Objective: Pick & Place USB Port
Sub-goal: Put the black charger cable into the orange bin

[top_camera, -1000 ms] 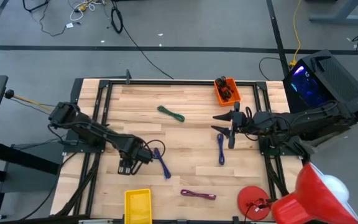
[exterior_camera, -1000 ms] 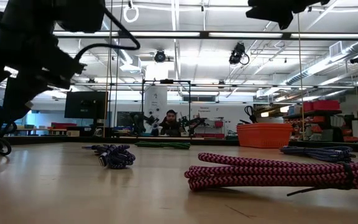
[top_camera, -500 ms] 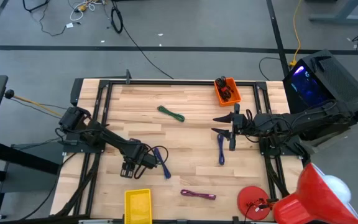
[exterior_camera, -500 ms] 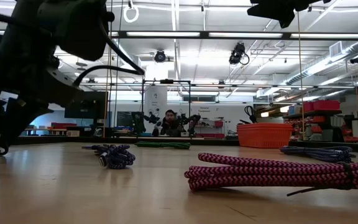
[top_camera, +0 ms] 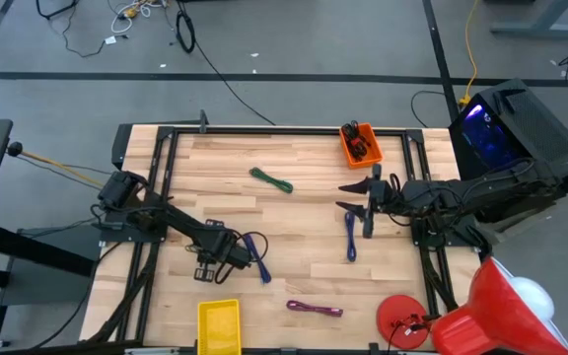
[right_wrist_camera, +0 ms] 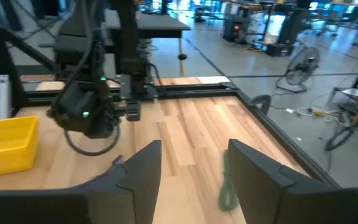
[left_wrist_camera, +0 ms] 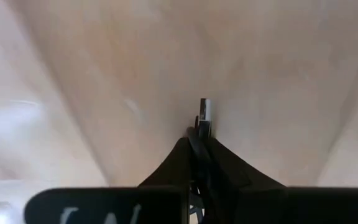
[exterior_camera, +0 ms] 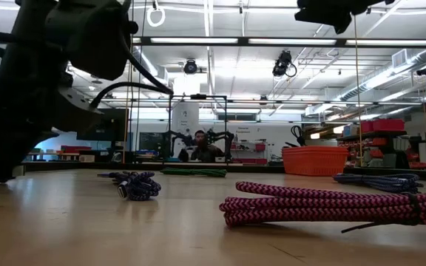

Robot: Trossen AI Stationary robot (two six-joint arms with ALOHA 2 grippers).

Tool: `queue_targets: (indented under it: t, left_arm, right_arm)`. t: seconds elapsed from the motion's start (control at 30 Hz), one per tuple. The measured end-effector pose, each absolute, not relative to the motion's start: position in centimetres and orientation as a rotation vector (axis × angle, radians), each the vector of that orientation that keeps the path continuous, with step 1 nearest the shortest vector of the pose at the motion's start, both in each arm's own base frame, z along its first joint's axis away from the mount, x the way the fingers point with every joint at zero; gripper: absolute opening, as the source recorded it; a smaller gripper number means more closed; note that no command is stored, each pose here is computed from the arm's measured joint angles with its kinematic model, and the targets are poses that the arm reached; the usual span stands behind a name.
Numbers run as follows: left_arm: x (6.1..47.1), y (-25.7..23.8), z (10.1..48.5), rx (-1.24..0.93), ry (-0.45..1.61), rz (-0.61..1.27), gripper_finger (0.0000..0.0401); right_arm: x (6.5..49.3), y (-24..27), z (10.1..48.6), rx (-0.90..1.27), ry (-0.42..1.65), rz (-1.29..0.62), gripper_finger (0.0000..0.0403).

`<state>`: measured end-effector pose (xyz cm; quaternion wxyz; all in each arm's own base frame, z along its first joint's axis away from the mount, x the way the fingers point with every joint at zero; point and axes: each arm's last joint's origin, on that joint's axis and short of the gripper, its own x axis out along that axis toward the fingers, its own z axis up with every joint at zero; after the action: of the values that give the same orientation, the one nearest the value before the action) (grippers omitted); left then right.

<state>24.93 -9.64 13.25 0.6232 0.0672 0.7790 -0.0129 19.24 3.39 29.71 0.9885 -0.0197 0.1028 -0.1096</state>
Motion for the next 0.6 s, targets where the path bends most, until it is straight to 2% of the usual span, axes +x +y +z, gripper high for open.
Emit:
queue_targets:
  t: [0.13,0.27,0.4,0.6]
  left_arm:
    - [25.4,-9.0,15.2,0.252,1.710,0.071,0.0027]
    - [26.3,-8.0,19.3,0.283,1.542,0.173,0.0027]
    - [27.4,-6.6,25.4,0.306,1.241,0.258,0.0027]
    - [27.8,-5.1,32.8,0.299,0.711,0.220,0.0027]
  right_arm:
    - [19.2,3.4,29.6,-0.048,0.215,-0.230,0.0187]
    - [19.2,3.4,29.6,-0.051,0.215,-0.226,0.0187]
    - [19.2,3.3,29.7,-0.062,0.214,-0.229,0.0187]
    - [19.3,3.3,30.0,-0.072,0.179,-0.249,0.0187]
